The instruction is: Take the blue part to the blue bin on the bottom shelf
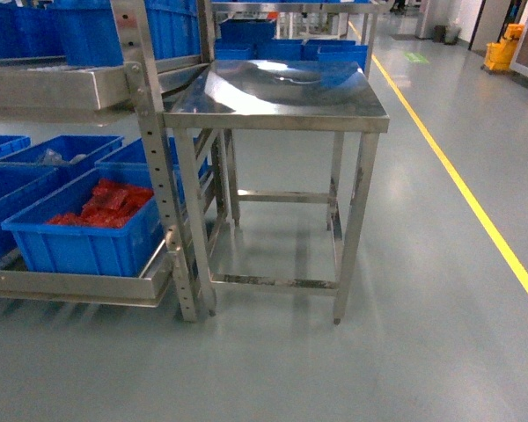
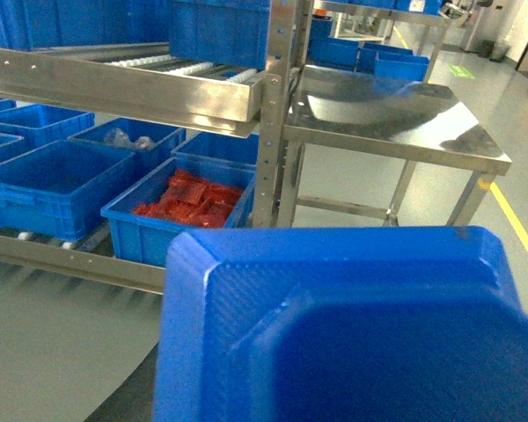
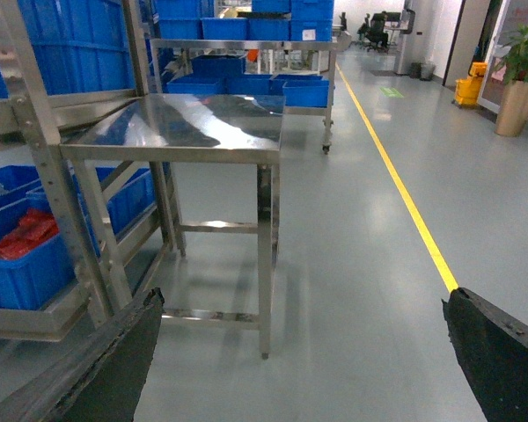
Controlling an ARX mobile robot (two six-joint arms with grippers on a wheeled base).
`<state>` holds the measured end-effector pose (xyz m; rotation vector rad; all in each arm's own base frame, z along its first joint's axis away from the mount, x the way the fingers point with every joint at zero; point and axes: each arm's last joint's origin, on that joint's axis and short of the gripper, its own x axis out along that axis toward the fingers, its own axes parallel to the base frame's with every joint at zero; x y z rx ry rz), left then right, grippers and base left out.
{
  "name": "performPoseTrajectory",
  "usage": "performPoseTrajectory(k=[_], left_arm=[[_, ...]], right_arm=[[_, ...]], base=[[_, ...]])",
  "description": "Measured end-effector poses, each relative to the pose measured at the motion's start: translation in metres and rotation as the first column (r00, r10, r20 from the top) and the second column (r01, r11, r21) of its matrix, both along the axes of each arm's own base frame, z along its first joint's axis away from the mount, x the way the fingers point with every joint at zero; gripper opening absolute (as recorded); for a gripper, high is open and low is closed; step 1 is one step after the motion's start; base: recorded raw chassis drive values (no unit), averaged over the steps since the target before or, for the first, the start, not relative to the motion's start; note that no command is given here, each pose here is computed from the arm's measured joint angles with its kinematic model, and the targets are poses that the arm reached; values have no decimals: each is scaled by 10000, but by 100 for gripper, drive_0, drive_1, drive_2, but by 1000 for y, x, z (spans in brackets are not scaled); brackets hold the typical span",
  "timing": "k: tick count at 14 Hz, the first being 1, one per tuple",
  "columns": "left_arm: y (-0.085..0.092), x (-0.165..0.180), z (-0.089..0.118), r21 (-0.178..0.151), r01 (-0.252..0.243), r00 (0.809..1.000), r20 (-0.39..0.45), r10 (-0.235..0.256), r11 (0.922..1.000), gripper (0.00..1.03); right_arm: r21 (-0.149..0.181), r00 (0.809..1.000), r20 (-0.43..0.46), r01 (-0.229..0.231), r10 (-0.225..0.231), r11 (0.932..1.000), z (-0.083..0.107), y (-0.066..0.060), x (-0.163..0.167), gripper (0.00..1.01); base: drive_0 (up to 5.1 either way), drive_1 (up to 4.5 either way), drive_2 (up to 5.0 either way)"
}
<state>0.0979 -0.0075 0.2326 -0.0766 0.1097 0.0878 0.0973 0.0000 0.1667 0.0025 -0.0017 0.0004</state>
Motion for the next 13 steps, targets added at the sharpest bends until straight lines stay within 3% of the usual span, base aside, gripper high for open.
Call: performPoseTrajectory(k=[13], left_arm=[[0, 0, 0, -5, 0, 10000, 38, 0, 10000, 43]], right_arm=[[0, 10000, 8, 4, -4, 10000, 0, 0, 0, 98]], base=[[-3, 397, -403]])
